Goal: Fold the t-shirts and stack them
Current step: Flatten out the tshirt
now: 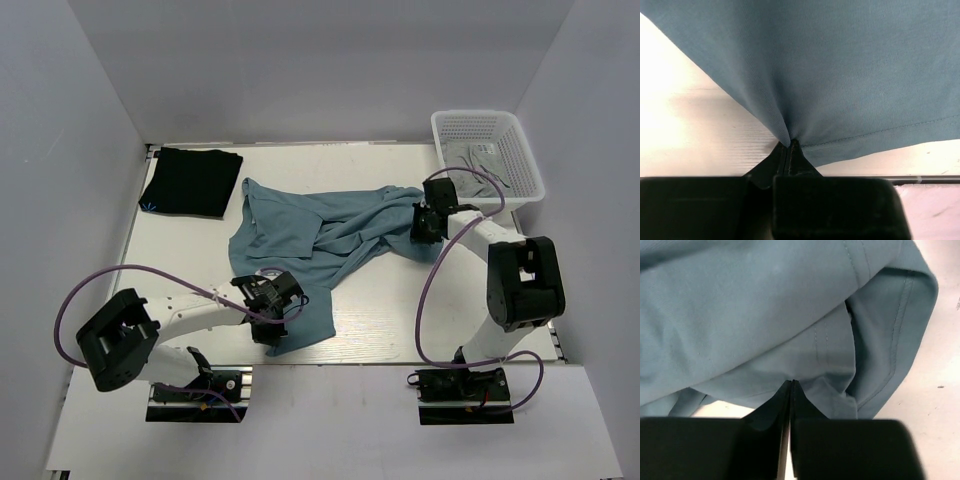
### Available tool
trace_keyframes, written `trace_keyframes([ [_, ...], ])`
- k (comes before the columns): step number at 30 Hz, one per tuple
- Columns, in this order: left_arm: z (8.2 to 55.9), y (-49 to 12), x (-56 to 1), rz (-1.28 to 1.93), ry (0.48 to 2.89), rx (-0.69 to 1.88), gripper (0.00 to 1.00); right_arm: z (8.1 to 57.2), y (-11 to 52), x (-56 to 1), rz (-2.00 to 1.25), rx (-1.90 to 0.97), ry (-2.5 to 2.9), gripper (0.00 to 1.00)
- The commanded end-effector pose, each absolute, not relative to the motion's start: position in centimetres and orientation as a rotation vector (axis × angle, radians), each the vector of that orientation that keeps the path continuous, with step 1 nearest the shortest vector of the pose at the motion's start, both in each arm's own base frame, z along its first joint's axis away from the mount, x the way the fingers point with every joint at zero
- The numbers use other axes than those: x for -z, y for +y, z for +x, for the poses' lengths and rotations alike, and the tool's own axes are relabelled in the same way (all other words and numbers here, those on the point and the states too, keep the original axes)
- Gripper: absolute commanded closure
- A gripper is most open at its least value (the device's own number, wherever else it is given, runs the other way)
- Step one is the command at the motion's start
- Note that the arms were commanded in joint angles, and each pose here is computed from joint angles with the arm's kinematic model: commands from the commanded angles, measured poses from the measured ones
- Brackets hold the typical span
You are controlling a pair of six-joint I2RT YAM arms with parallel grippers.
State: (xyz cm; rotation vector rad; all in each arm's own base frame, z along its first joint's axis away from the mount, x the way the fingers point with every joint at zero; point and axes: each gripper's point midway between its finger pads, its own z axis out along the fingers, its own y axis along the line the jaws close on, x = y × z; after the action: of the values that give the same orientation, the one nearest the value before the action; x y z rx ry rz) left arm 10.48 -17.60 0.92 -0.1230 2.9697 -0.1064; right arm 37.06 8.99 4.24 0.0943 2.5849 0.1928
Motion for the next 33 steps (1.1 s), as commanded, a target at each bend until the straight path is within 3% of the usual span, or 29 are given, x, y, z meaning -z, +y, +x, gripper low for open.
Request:
trace_keyframes([
  [1, 11.7, -14.7, 0.6, -0.128, 2.874, -0.083, 1.00, 37.0, 9.6, -5.8, 0.102, -0.251, 2.534, 0.99],
  [10, 13.4, -15.1, -1.4, -0.146, 2.778, -0.037, 1.00, 36.7, 7.0, -7.7, 0.174, -0.099, 2.471, 1.00],
  [11, 13.5, -15.2, -1.7, -0.149, 2.771, -0.021, 1.00, 36.8, 6.6, -7.8, 0.178, -0.068, 2.466, 0.86],
  [13, 13.5, -15.2, -1.7, -0.149, 2.771, -0.020, 1.00, 36.6, 6.3, -7.2, 0.169, -0.043, 2.485, 0.79],
  [14, 13.7, -15.2, -1.9, -0.152, 2.758, -0.015, 1.00, 36.7, 6.4, -6.9, 0.167, -0.046, 2.494, 0.69],
  [18, 13.4, -14.8, -1.8, -0.148, 2.768, -0.038, 1.00, 36.9, 6.6, -5.8, 0.144, -0.041, 2.525, 0.56],
  [20, 13.4, -14.8, -1.8, -0.148, 2.768, -0.038, 1.00, 36.9, 6.2, -5.0, 0.161, -0.017, 2.549, 0.54],
  [21, 13.4, -14.7, -1.7, -0.146, 2.773, -0.049, 1.00, 37.0, 6.3, -4.9, 0.160, -0.020, 2.553, 0.48],
  [33, 13.6, -14.7, -1.2, -0.129, 2.778, -0.086, 1.00, 38.0, 8.0, -4.7, 0.098, -0.126, 2.517, 0.48],
])
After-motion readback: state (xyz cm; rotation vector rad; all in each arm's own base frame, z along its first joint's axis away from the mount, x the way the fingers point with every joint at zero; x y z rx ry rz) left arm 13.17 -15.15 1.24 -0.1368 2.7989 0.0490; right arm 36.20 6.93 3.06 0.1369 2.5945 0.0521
